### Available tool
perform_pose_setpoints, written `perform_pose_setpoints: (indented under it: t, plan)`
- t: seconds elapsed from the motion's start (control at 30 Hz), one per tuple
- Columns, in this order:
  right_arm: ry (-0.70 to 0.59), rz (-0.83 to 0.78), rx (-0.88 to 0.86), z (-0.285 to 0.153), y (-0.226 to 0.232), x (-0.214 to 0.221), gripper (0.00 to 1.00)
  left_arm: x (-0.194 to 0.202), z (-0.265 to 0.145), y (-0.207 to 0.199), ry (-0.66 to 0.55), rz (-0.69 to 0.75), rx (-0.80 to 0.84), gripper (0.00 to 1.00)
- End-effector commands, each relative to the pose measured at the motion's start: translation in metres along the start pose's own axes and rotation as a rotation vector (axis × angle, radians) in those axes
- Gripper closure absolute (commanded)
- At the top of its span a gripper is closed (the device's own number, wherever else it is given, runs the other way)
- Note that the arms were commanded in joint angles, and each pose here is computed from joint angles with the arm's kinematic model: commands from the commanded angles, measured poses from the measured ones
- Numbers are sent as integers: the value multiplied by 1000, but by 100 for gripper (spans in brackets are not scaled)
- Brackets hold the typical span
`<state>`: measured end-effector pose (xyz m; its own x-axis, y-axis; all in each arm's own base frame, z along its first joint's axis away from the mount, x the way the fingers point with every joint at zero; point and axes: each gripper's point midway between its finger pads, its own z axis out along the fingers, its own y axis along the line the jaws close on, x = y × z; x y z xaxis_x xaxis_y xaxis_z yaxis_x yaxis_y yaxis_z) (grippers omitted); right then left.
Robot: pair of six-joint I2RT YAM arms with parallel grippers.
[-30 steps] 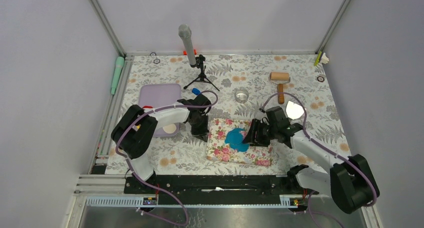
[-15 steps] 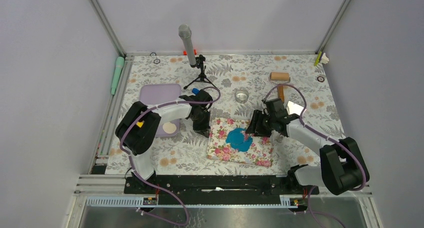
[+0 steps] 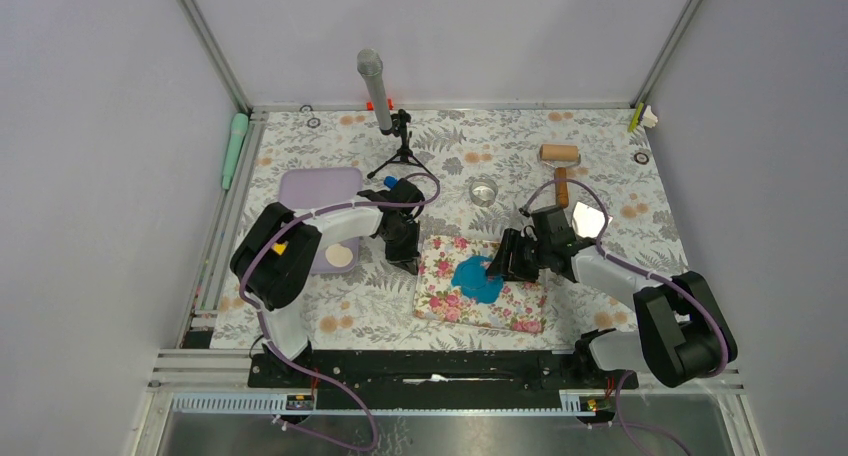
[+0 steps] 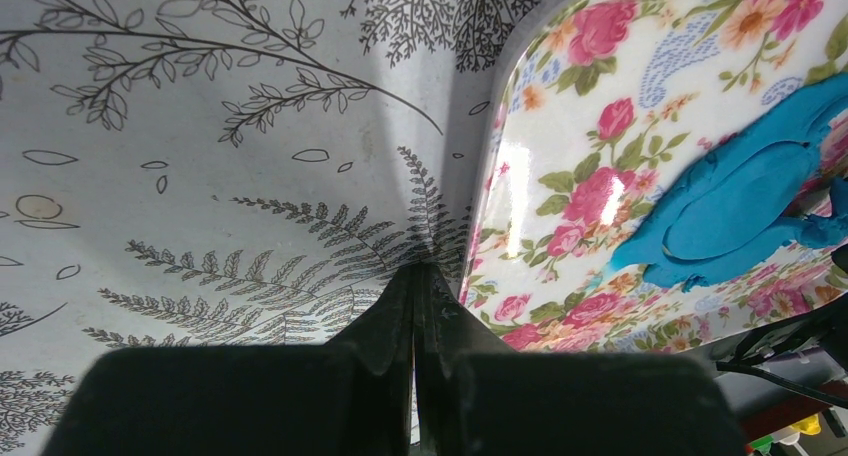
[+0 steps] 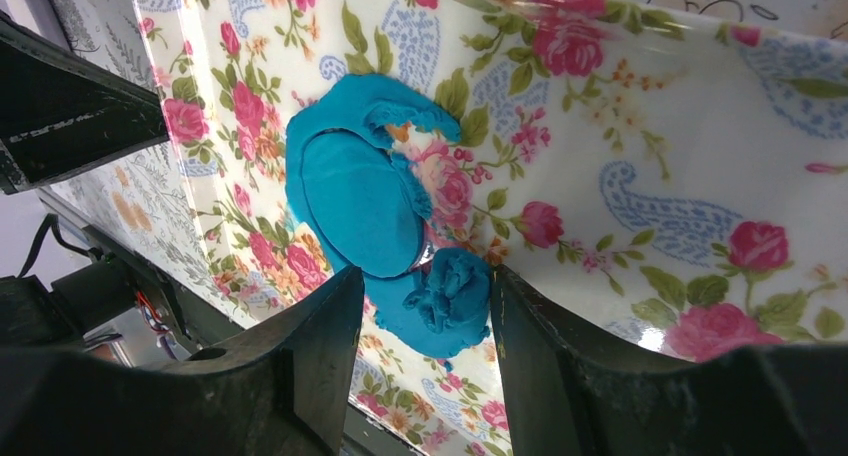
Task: Roll out the dumpling wrappers from the dough
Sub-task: Remove the dumpling mold from the work surface.
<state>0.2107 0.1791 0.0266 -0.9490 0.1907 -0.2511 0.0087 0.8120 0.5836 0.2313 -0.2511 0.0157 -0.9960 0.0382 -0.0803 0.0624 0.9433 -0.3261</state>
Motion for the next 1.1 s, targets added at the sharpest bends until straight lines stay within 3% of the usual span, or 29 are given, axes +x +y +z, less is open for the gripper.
perform_pose_setpoints:
  t: [0.0,1.07]
  plan:
    - [40,-19,-13,1,-3,10,44,-9,4,9,-30,-11,-41,100]
    - [289,-182,-209,-9,65,64,52,-12,10,-2,-16,-63,3,100]
